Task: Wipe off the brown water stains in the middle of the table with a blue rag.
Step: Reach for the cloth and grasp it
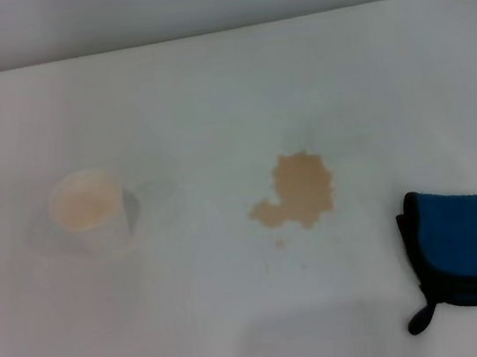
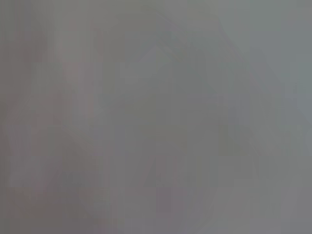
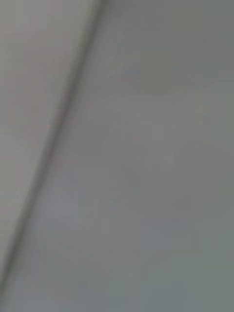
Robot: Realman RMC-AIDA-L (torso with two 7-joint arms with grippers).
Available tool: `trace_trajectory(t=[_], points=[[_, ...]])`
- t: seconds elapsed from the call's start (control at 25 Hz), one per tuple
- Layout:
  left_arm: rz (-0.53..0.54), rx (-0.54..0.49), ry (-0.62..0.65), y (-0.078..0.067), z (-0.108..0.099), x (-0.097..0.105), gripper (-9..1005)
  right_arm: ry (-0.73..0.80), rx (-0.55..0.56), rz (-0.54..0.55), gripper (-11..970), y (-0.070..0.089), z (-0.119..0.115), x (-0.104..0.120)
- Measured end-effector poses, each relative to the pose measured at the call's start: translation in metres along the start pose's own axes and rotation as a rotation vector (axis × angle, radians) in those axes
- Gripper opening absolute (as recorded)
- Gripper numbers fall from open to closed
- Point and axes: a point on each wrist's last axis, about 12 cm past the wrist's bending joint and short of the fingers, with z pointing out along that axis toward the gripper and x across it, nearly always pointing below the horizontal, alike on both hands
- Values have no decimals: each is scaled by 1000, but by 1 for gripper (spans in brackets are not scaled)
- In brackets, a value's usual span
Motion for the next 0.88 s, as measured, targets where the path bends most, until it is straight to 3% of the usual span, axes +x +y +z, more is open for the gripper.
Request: trace_trajectory(t=[0.16,0.32,0.52,0.88], points=[[10,3,-6,1,9,-3,872,232,-24,-54,776,26,20,-15],[10,-1,-5,-1,19,-4,872,429,-73,-76,766,55,48,-15],[6,-6,-3,-2,23,-4,872,591,-143,-114,755,90,81,-6],[31,-19,28,-2,23,0,872,820,-252,-150,733,125,106,26]])
